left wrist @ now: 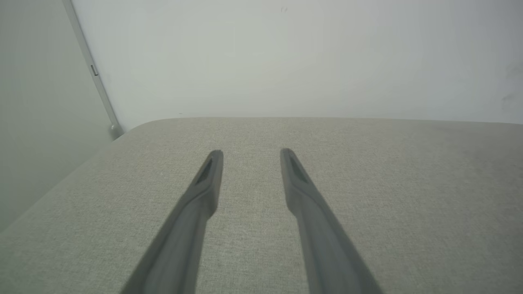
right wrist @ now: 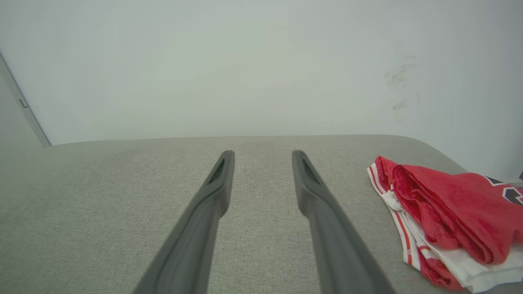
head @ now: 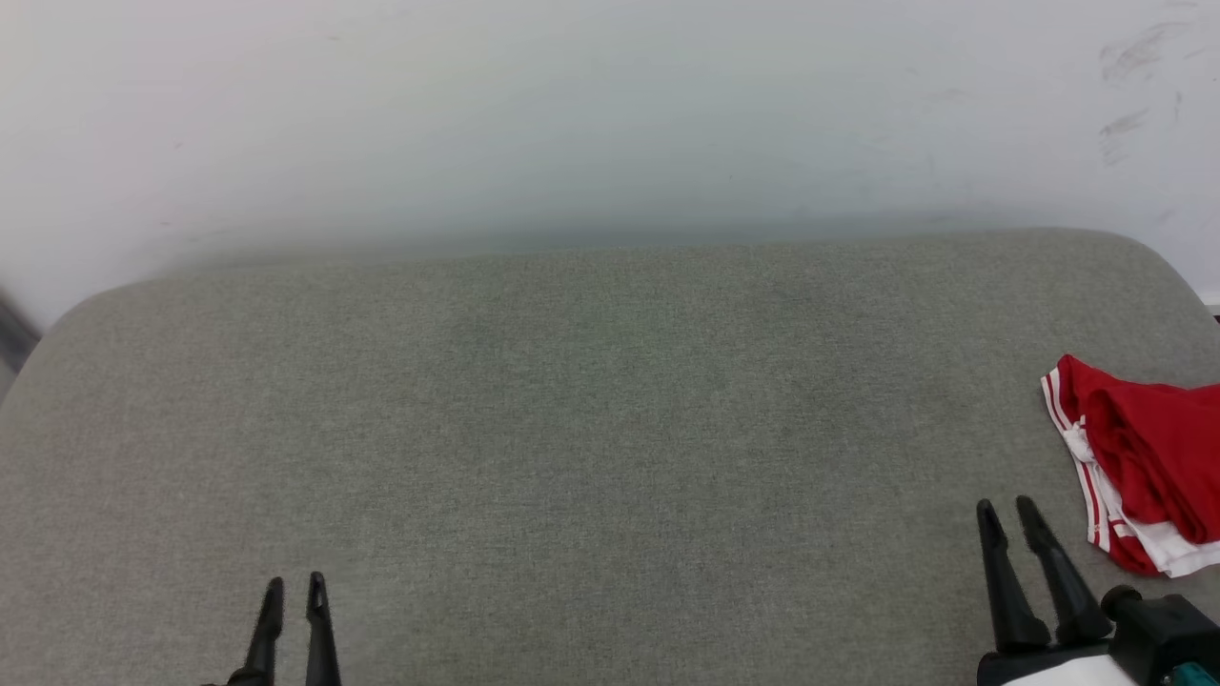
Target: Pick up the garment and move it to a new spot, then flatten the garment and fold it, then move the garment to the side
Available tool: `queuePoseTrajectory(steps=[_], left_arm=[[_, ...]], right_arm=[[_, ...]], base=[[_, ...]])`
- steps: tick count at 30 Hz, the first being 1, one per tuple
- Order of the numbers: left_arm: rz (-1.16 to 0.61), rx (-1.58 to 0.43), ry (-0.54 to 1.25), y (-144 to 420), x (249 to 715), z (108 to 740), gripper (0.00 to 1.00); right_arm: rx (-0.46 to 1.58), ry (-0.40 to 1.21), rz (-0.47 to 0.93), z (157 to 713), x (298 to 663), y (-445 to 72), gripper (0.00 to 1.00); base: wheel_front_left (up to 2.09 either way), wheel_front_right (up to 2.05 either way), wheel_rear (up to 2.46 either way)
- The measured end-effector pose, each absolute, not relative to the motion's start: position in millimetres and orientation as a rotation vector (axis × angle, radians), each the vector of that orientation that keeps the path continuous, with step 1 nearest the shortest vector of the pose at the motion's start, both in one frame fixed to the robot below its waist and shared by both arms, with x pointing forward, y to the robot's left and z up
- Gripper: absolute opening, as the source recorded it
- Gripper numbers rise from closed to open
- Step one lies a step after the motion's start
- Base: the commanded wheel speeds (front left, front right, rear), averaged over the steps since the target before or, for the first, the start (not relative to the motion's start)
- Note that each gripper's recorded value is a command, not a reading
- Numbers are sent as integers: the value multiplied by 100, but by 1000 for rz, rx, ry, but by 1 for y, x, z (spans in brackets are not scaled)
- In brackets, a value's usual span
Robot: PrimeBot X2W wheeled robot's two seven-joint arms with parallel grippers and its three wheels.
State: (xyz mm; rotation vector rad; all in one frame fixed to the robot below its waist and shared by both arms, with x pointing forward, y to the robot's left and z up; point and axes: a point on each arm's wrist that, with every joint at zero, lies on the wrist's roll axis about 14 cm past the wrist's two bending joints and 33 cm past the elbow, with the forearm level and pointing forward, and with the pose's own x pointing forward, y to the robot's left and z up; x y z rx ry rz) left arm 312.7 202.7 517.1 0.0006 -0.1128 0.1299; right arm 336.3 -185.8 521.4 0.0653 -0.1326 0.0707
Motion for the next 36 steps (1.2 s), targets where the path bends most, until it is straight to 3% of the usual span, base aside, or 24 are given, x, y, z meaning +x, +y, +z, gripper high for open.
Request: queuePoseTrajectory(steps=[36], left_arm=[[138, -608, 33, 204, 336, 483, 0]], right_arm=[[635, -20, -27, 496, 349, -201, 0]], base=[[0, 0, 0]])
